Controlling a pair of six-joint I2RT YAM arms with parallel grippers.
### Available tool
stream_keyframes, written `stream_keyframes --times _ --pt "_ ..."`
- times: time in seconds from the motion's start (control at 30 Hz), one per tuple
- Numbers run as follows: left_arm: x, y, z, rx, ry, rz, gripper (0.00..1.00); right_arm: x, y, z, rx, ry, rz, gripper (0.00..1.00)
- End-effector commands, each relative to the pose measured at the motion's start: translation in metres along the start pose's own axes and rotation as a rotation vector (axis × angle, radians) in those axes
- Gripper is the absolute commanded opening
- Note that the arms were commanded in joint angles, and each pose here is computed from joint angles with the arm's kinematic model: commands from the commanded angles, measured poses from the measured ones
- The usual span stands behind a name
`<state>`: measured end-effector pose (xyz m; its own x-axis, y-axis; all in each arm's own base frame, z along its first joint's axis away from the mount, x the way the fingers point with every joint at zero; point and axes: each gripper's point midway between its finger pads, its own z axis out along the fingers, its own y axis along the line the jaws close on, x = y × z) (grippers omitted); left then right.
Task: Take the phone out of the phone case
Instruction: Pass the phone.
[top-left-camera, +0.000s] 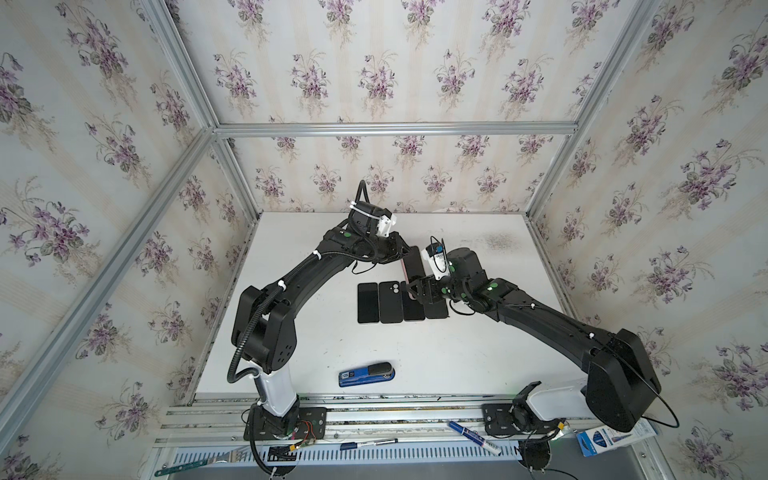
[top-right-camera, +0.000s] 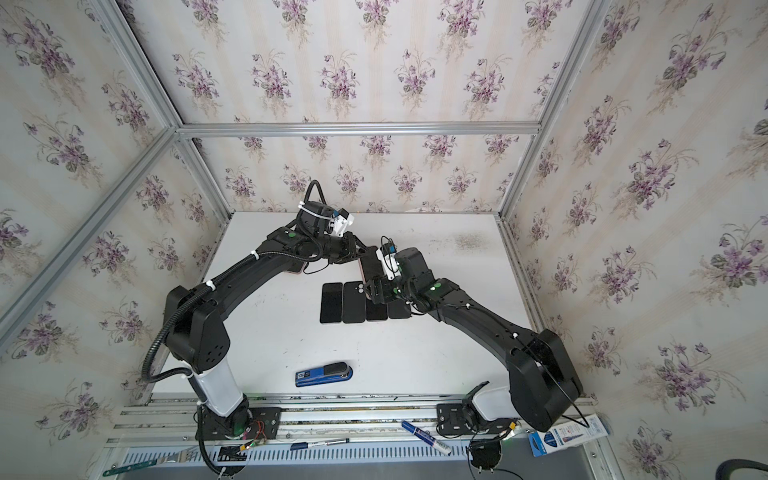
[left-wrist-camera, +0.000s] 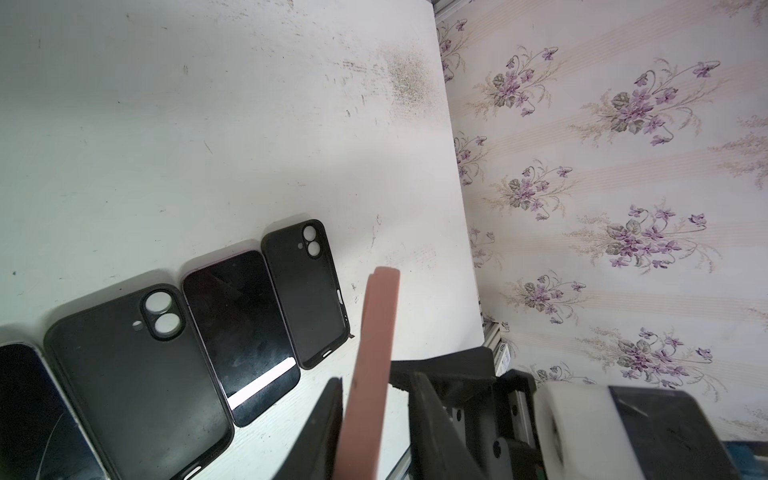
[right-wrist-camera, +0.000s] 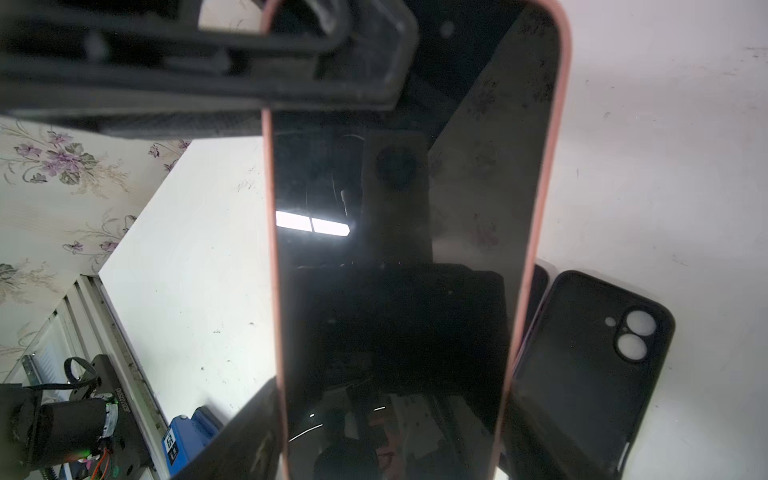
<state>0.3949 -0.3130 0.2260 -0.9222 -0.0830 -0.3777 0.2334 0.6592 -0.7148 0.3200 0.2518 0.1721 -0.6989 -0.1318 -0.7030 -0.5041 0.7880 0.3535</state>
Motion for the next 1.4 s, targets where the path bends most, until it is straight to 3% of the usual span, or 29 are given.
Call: stream_keyframes --times 0.0,0.37,0.53,0.57,0.63,0.77,0.87,1.07,1.2,1.37 --pt "0.0 -0.002 0.0 0.017 0.007 0.003 0.25 -0.022 0.009 -0.006 -0.019 -0.072 -0.037 0.25" --pt "0.001 -0.003 -0.002 0.035 0.017 0.005 0.02 -0.02 0.008 -0.005 -0.013 -0.076 -0.044 0.23" --pt "-0.001 -0.007 -0.007 0.045 0.008 0.018 0.0 -0.021 0.01 -0.005 -0.024 -0.083 -0.047 0.25" --pt "-0.002 -0.008 -0.01 0.047 0.004 0.018 0.0 -0.022 0.01 -0.006 -0.025 -0.087 -0.045 0.31" --pt "-0.007 -0.011 -0.018 0.052 -0.017 0.021 0.0 -0.027 0.011 -0.008 -0.024 -0.107 -0.033 0.52" --pt "-0.034 -0.025 -0.055 0.067 -0.124 0.049 0.0 -0.044 0.014 -0.021 -0.03 -0.195 0.001 0.78" --pt "-0.06 -0.035 -0.095 0.059 -0.246 0.074 0.0 -0.062 0.014 -0.038 -0.021 -0.29 0.05 0.87" --pt "-0.104 -0.054 -0.186 0.025 -0.526 0.138 0.0 -0.099 0.03 -0.066 -0.145 -0.428 0.193 0.89" --pt "-0.12 -0.08 -0.236 0.087 -0.687 0.176 0.0 -0.122 0.064 -0.067 -0.386 -0.451 0.305 0.87" --pt "-0.126 -0.108 -0.269 0.203 -0.802 0.179 0.0 -0.159 0.097 -0.079 -0.671 -0.553 0.363 0.78"
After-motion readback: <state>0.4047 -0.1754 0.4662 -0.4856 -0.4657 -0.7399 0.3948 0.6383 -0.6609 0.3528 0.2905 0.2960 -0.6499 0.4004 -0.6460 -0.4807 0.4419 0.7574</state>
